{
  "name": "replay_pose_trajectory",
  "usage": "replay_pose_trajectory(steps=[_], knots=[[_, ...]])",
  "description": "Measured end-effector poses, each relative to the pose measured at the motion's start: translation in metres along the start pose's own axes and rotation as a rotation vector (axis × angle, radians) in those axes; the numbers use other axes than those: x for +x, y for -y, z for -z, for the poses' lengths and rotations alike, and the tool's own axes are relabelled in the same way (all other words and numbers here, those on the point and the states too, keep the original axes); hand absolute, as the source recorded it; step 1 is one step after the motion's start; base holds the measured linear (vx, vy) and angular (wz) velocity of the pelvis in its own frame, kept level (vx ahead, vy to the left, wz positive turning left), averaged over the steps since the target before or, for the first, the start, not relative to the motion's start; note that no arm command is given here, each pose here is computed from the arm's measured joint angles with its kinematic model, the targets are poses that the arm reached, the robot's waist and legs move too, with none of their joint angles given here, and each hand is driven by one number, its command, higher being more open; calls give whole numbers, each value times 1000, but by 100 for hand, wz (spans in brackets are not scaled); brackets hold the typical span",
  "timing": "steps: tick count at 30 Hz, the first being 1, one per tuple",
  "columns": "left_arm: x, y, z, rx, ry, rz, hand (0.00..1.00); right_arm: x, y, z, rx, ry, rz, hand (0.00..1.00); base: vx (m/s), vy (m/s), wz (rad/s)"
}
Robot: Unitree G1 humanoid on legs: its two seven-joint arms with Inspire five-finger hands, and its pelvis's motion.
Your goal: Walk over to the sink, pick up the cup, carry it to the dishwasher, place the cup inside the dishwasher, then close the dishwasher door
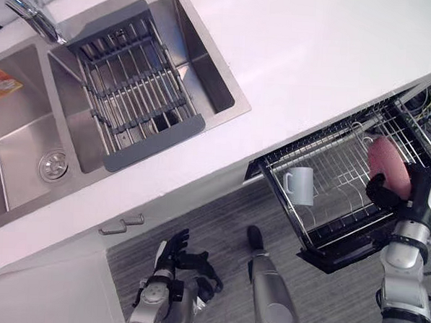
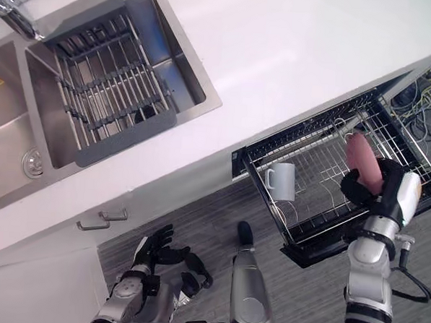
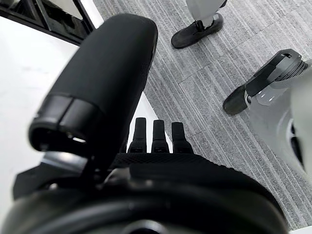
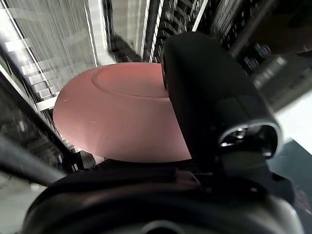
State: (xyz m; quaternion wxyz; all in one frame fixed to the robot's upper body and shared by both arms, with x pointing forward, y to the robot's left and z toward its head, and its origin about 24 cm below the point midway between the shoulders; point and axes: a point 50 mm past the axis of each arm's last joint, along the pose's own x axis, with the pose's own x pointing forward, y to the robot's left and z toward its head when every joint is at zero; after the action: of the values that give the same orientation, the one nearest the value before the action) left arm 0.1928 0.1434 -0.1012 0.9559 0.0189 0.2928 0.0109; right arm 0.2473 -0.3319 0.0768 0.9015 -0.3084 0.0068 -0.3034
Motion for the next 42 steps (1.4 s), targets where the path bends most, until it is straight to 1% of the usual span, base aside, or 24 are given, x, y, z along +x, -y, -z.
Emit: replay_pose_trajectory(steps=[4, 5, 10, 17, 19, 22, 24, 25, 29, 32, 35, 37, 40, 42], knots=[[4, 4, -10, 16, 34, 21, 90, 11, -18, 0, 12, -29, -95, 30, -2, 3, -16], [5, 4, -11, 17, 40, 21, 90, 12, -21, 0, 11, -33, -104, 90, 6, 0, -9], [10, 5, -22, 24, 73, 25, 90, 22, -20, -12, 34, 3, -99, 90, -1, -2, -4], [11, 7, -26, 27, 85, 31, 90, 17, -24, -9, 51, -24, -92, 90, 5, -3, 0], [13, 7, -29, 27, 92, 31, 90, 9, -21, -13, 74, -6, -72, 90, 39, -27, -2], [14, 9, -31, 16, 94, 24, 90, -6, -7, -30, 149, 80, 1, 90, 37, -31, -3], [13, 10, -30, 13, 90, 27, 90, -15, 2, -35, 172, 106, 41, 90, 49, -30, -6], [13, 12, -30, 9, 87, 29, 90, -25, 11, -37, 193, 126, 83, 90, 48, -28, -6], [14, 11, -30, -17, 84, 21, 90, -45, 28, -36, 215, 153, 144, 90, 48, -27, -8], [13, 8, -28, -30, 72, 9, 90, -65, 39, -19, 282, 80, 201, 90, 25, -22, 1], [10, 4, -18, -38, 38, -12, 90, -89, 45, 10, 351, -63, 247, 90, 19, -17, -1], [6, 7, -11, -52, 13, -11, 90, -109, 51, 31, 384, -166, 292, 90, 43, 2, -1], [5, 9, -8, -58, 1, -6, 90, -133, 52, 57, 411, -307, 326, 90, 41, 6, 5], [4, 10, -7, -54, -2, -4, 90, -150, 42, 79, 451, -432, 313, 90, -3, 2, -5]])
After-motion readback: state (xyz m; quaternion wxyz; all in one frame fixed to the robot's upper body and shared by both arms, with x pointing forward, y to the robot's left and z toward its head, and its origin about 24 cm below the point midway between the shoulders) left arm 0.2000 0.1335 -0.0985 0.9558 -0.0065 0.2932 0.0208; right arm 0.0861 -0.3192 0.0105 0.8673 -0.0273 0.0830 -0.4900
